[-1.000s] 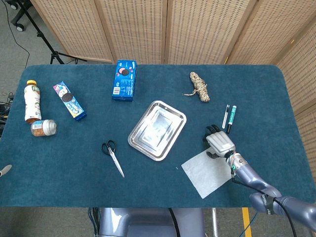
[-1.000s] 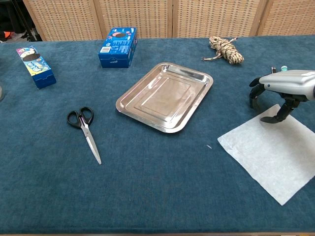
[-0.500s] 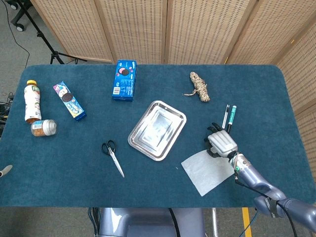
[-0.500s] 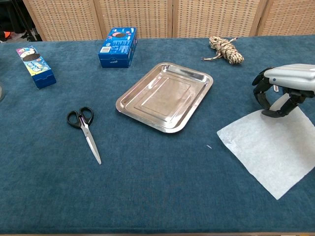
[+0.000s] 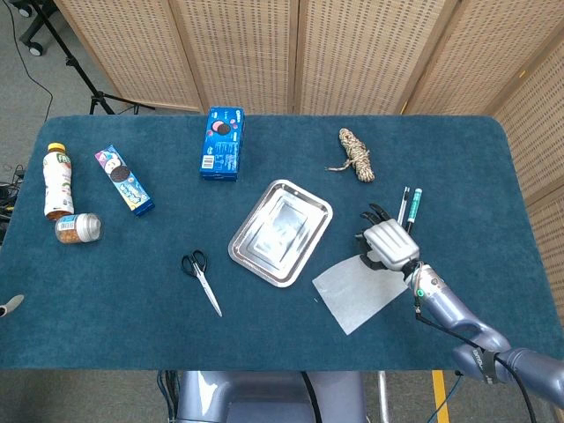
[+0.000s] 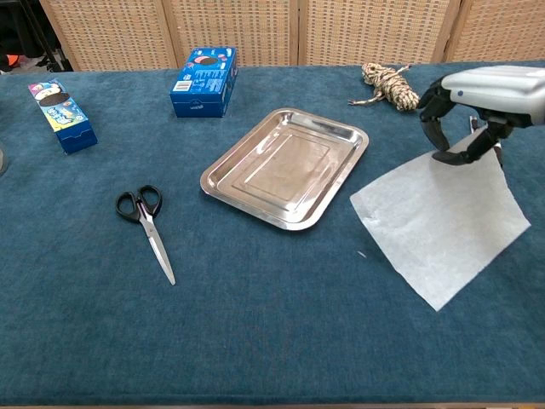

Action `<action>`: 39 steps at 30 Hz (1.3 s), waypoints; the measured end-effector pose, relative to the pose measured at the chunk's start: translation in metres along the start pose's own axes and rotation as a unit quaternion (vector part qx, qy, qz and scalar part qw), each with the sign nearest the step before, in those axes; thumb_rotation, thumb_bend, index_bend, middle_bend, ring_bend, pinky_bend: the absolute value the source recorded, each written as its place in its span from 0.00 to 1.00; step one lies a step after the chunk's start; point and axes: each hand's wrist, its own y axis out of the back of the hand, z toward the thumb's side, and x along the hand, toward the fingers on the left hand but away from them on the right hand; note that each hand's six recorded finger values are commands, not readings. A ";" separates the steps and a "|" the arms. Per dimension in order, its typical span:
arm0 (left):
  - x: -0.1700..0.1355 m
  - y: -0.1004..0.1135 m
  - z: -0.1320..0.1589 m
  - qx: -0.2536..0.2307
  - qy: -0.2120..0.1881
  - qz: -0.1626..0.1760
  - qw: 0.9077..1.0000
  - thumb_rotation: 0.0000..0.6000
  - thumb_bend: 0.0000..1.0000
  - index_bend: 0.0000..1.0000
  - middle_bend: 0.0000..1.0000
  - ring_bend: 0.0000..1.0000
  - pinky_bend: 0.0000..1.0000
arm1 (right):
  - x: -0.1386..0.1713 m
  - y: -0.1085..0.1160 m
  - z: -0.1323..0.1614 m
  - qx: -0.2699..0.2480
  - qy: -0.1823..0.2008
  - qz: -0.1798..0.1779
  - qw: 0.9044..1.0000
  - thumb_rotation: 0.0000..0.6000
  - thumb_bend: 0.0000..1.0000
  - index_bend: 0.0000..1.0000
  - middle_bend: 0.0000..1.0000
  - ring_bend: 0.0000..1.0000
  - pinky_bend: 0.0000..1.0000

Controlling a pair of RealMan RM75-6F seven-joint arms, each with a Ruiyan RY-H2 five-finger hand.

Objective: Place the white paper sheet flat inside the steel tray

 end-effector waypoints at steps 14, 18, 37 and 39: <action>0.005 0.003 -0.006 -0.017 0.009 -0.006 1.000 1.00 0.00 0.00 0.00 0.00 0.00 | -0.069 0.030 0.071 0.010 0.019 -0.020 1.000 1.00 0.52 0.69 0.59 0.18 0.00; 0.006 0.004 -0.009 -0.025 0.012 -0.010 1.000 1.00 0.00 0.00 0.00 0.00 0.00 | -0.090 0.020 0.091 0.021 0.014 -0.009 1.000 1.00 0.52 0.69 0.59 0.18 0.00; 0.018 0.007 -0.026 -0.044 0.037 -0.024 0.998 1.00 0.00 0.00 0.00 0.00 0.00 | -0.160 0.016 0.130 0.117 0.010 -0.024 0.993 1.00 0.52 0.69 0.59 0.20 0.00; 0.019 0.007 -0.026 -0.044 0.040 -0.025 0.998 1.00 0.00 0.00 0.00 0.00 0.00 | -0.165 0.014 0.134 0.117 0.015 -0.020 0.993 1.00 0.52 0.69 0.59 0.20 0.00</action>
